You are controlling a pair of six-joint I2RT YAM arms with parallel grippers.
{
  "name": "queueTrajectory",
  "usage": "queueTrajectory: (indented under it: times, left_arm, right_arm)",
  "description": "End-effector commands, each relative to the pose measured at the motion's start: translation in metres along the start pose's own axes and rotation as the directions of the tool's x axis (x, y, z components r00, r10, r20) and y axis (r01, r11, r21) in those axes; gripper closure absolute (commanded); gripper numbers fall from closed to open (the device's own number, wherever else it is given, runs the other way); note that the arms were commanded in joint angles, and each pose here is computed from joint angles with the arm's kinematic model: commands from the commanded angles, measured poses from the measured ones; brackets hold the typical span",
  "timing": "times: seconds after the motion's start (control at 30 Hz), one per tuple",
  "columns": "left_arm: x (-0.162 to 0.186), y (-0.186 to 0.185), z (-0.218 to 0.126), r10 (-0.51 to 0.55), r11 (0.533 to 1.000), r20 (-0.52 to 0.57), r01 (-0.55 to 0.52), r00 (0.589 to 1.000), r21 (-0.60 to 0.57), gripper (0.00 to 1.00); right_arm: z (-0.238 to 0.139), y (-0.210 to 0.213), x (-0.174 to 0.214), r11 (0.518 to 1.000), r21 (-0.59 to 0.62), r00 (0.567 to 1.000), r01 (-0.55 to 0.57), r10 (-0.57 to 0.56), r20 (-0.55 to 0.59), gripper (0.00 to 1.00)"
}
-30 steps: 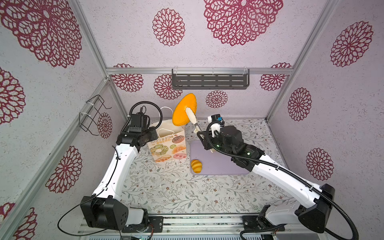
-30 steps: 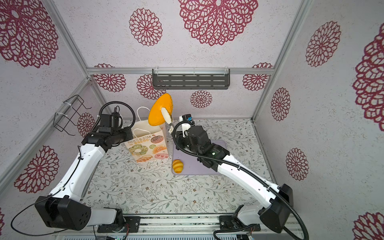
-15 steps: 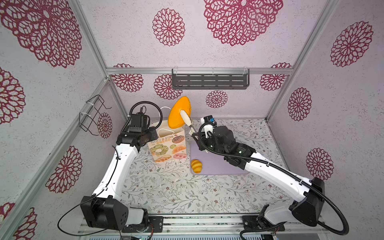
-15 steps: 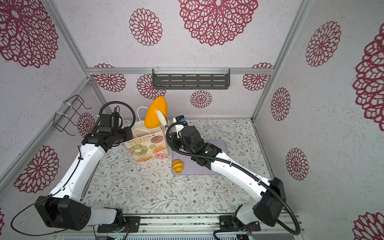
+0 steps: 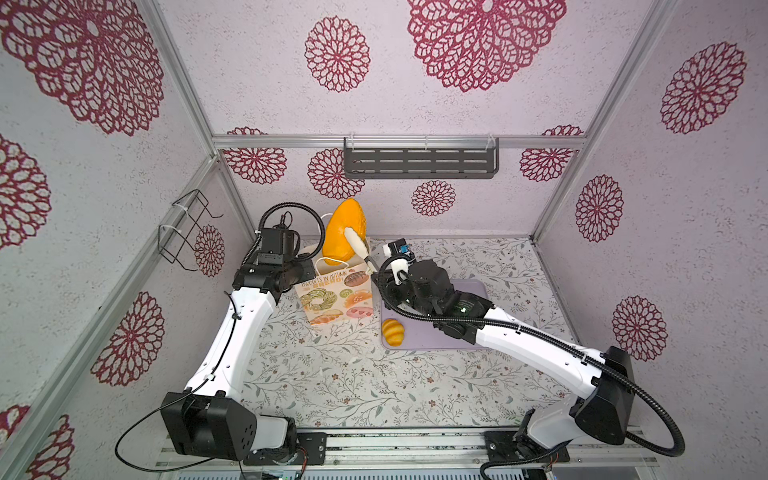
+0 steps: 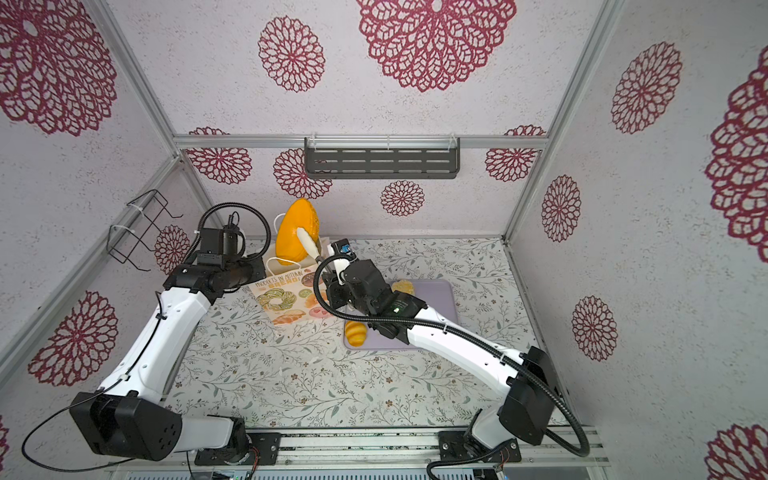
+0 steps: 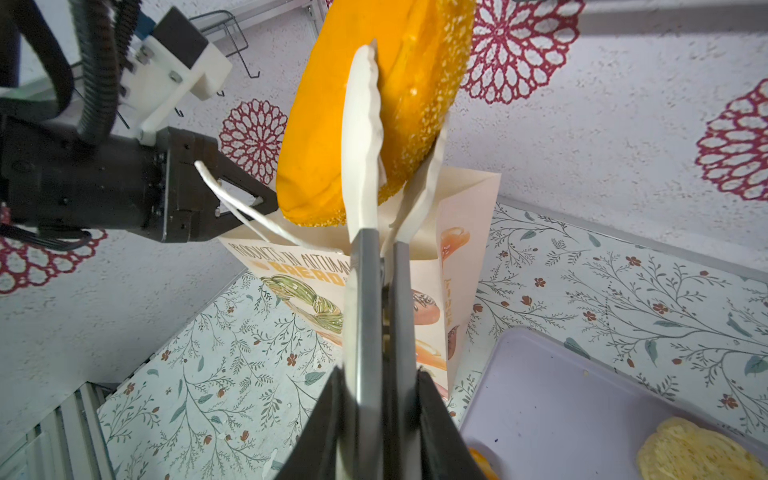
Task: Place the fake bread into the paper bag
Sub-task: 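Carry the orange slice in the right tongs over the bag opening, then open the right tongs over the bag to drop the orange slice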
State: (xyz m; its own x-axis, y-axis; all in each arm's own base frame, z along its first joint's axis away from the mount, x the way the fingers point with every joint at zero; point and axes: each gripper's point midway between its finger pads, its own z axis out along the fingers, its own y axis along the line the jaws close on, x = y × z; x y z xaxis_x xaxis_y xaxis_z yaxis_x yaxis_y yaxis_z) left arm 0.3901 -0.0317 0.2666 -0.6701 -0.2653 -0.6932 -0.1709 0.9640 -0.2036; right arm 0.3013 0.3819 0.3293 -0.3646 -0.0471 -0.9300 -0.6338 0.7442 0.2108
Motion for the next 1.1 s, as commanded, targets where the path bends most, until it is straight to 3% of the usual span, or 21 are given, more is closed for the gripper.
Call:
queueTrajectory:
  times: [0.0, 0.5, 0.8, 0.97, 1.03, 1.07]
  left_arm:
    - [-0.007, -0.008, -0.007, 0.006, 1.0, 0.033, -0.007, 0.999, 0.03, 1.0]
    - [-0.008, -0.008, -0.008, 0.008, 1.0, 0.037, -0.009, 0.999, 0.03, 1.0]
    - [-0.008, -0.009, -0.008, 0.007, 0.999, 0.036, -0.008, 0.999, 0.034, 1.0]
    - [-0.007, -0.008, -0.007, 0.008, 1.0, 0.033, -0.009, 0.999, 0.028, 1.0]
    - [-0.007, -0.008, -0.007, 0.007, 1.0, 0.034, -0.008, 0.999, 0.027, 1.0]
    - [-0.007, -0.008, -0.008, 0.008, 1.0, 0.035, -0.009, 0.999, 0.028, 1.0]
  right_arm:
    - [-0.015, 0.011, -0.064, 1.0, 0.006, 0.98, 0.021, -0.022, 0.198, 1.0]
    - [0.0, 0.022, -0.049, 0.983, 0.099, 0.975, 0.154, -0.167, 0.148, 1.0]
    - [0.009, 0.028, -0.029, 0.919, 0.22, 0.933, 0.327, -0.351, 0.083, 1.0]
    - [0.013, 0.034, -0.027, 0.916, 0.219, 0.93, 0.337, -0.361, 0.077, 1.0]
    - [0.01, 0.033, -0.028, 0.92, 0.221, 0.933, 0.325, -0.35, 0.083, 0.92]
    - [0.009, 0.031, -0.03, 0.921, 0.227, 0.935, 0.317, -0.344, 0.089, 0.81]
